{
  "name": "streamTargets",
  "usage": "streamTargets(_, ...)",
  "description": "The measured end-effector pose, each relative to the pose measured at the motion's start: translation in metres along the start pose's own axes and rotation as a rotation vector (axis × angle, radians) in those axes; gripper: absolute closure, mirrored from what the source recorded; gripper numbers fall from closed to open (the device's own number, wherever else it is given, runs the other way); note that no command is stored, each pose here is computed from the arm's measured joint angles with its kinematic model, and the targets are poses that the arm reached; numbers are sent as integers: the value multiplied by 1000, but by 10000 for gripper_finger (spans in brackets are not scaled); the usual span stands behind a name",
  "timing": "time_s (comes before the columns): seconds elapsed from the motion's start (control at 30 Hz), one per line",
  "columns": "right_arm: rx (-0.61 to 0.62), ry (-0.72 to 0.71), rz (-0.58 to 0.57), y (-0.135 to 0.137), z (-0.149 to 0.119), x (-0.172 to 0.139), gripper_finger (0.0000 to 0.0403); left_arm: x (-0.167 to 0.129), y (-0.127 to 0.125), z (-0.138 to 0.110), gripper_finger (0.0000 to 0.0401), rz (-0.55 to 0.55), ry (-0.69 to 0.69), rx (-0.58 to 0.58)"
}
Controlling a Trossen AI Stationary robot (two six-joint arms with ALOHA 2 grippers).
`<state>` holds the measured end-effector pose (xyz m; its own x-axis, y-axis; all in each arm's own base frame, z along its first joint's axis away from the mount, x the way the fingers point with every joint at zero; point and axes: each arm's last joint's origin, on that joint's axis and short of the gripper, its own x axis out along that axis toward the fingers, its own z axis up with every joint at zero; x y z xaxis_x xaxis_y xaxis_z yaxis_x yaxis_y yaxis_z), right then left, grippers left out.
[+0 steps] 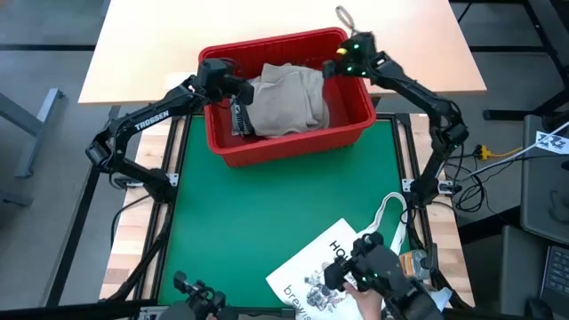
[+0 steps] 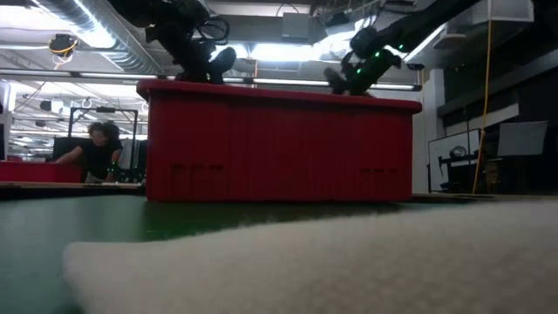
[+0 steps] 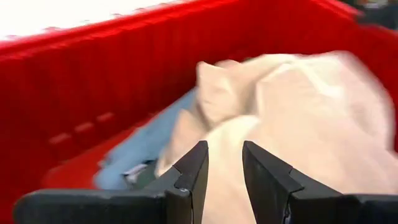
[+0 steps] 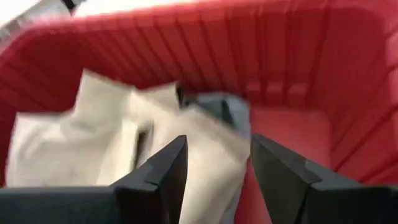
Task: Fold Laundry from Bin
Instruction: Put the stacked clothes into the red bin
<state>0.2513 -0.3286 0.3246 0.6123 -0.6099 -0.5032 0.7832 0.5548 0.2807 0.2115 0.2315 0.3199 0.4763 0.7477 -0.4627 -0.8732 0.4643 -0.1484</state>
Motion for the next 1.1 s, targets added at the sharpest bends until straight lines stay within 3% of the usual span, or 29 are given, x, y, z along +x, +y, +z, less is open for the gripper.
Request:
streamTargets(0.13, -14, -66, 37, 9, 11, -20, 226, 0, -4, 0, 307, -118, 18, -3)
streamTargets(0.33, -55, -92, 126, 40, 9, -23, 226, 1, -10, 0, 307, -210, 28, 1)
streamTargets(0.47, -136, -52, 163, 61, -5, -10, 226, 10, -19, -6, 307, -234, 41, 18)
streamTargets(0.63, -242, -12, 115, 75, -25, 16, 226, 40, -29, -17, 307, -251, 33, 27)
streamTargets(0.9, -260, 79, -9, 58, -59, 73, 226, 87, -13, -42, 307, -39, 81, 25)
streamTargets(1.1, -244, 154, -55, 37, -82, 106, 226, 115, 5, -61, 307, 27, 152, 14)
